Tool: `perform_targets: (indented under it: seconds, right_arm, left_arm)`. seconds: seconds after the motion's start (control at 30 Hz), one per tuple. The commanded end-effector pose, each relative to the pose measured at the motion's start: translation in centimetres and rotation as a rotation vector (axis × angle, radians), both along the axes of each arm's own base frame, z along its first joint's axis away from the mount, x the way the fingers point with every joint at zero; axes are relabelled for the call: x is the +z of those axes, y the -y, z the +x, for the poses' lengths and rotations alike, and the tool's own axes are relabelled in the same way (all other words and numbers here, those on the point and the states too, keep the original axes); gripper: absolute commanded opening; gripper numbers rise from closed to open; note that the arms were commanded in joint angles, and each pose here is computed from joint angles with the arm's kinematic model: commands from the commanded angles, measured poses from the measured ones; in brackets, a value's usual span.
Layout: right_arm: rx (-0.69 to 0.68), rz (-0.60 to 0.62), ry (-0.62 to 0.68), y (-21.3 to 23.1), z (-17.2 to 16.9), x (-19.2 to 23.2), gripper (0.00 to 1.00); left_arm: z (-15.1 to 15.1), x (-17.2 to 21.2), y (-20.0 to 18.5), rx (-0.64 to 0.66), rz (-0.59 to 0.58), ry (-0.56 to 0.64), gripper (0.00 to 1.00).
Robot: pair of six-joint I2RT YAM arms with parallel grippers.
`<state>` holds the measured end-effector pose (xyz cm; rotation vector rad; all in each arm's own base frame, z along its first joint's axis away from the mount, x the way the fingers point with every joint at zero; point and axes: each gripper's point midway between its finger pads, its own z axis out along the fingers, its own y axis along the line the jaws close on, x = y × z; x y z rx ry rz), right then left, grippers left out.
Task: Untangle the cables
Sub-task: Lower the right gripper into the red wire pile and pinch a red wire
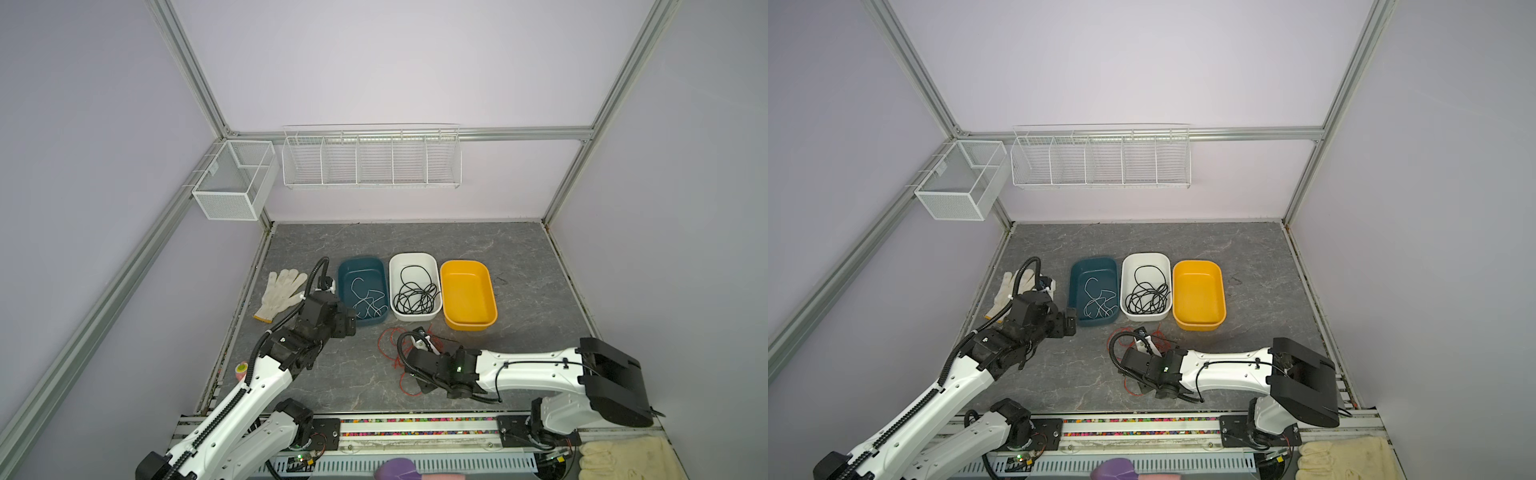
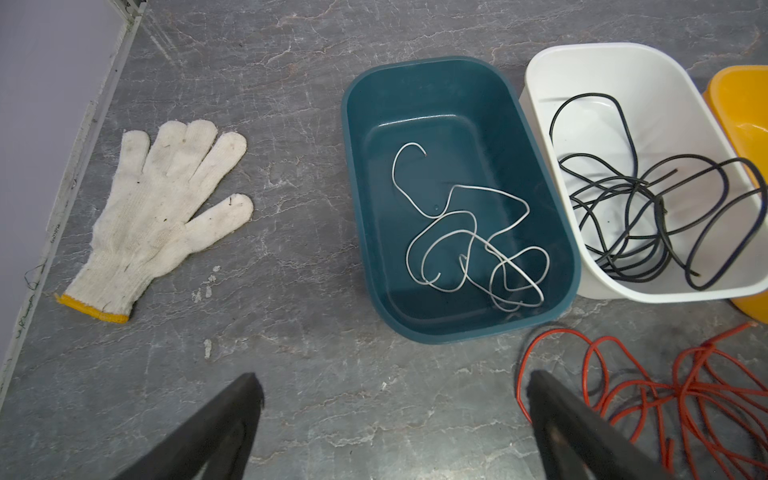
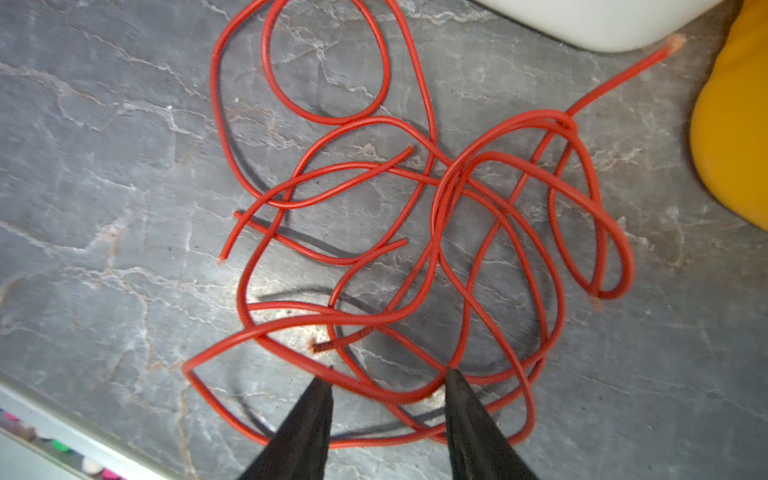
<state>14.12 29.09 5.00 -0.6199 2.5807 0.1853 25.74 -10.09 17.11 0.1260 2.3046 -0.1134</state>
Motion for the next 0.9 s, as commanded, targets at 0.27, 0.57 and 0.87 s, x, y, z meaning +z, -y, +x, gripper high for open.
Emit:
perform_targets:
  seconds: [0.27, 0.57, 0.87]
  right_arm:
    - [0.058, -0.057, 0.033, -0.3, 0.8, 0.0, 0.28]
    - [0.134, -0.018, 0.021, -1.6, 0.3, 1.3, 0.06]
    - [0.196, 0.056, -0.002, -2.9, -0.7, 2.9, 0.06]
  left_arm:
    - [-0.2, -0.4, 0.2, -0.014, 0.004, -0.019, 0.99]
    - [-0.2, -0.6, 0.3, -0.014, 0.007, -0.021, 0.99]
    - [-0.2, -0.5, 0.3, -0.014, 0.006, -0.020, 0.99]
